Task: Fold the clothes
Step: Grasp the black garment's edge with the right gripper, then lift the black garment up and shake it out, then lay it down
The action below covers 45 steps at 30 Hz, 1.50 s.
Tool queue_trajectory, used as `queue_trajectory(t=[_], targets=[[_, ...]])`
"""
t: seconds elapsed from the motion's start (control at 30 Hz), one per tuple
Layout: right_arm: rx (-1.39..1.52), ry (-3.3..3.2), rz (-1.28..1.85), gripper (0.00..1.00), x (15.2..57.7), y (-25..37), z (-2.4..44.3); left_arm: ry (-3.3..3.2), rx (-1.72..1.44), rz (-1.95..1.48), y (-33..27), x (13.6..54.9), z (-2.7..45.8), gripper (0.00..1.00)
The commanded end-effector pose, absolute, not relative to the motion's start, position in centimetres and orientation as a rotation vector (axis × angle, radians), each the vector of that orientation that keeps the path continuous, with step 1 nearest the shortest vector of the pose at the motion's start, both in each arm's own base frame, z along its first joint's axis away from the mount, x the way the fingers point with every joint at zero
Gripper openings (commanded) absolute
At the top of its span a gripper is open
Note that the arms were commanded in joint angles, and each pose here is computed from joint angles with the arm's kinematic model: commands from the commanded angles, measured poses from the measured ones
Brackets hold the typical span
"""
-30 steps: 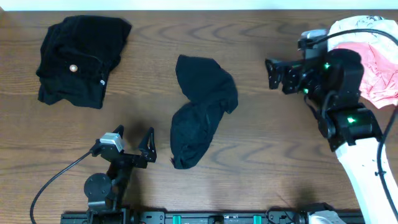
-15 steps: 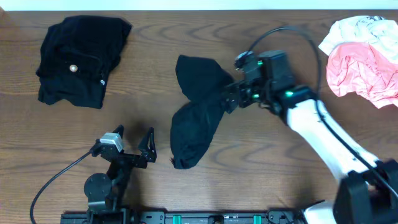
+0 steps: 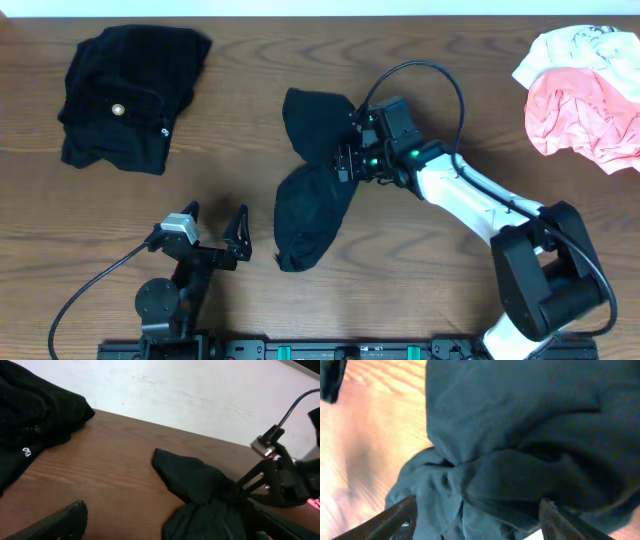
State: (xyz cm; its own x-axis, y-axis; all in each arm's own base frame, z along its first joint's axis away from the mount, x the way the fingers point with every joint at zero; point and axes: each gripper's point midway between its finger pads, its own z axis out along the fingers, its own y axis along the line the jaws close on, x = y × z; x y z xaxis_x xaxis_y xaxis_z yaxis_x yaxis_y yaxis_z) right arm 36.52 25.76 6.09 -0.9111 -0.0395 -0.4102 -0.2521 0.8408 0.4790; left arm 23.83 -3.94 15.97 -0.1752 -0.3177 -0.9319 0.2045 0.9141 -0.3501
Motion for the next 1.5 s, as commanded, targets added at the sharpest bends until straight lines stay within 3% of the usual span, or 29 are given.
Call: queue_trajectory(t=[0.0, 0.3, 0.53, 0.77, 0.97, 1.2, 1.47], targets=[[-0.055, 2.658, 0.765, 0.72, 36.8, 26.2, 5.4, 1.719, -0.081, -0.474, -4.2, 23.8, 14.4, 0.98], [0.023, 2.665, 0.634, 0.54, 37.4, 24.9, 4.3, 1.719, -0.081, -0.474, -4.2, 23.8, 14.4, 0.98], [0.025, 2.678, 0.625, 0.01, 37.2, 24.8, 4.0, 1.719, -0.081, -0.474, -4.2, 23.8, 14.4, 0.98], [-0.045, 2.621, 0.685, 0.01, 38.5, 25.3, 6.3, 1.719, -0.08, -0.475, -4.2, 23.8, 14.4, 0.98], [-0.177, 2.423, 0.671, 0.01, 42.2, 24.7, 16.3, 1.719, -0.08, -0.474, -4.2, 23.8, 14.4, 0.98], [-0.197, 2.22, 0.346, 0.01, 45.2, 19.2, 29.2, 1.719, -0.081, -0.474, -4.2, 23.8, 14.4, 0.98], [-0.038, 2.129, -0.025, 0.01, 45.0, 10.9, 37.8, 1.719, -0.081, -0.474, -4.2, 23.8, 14.4, 0.98]])
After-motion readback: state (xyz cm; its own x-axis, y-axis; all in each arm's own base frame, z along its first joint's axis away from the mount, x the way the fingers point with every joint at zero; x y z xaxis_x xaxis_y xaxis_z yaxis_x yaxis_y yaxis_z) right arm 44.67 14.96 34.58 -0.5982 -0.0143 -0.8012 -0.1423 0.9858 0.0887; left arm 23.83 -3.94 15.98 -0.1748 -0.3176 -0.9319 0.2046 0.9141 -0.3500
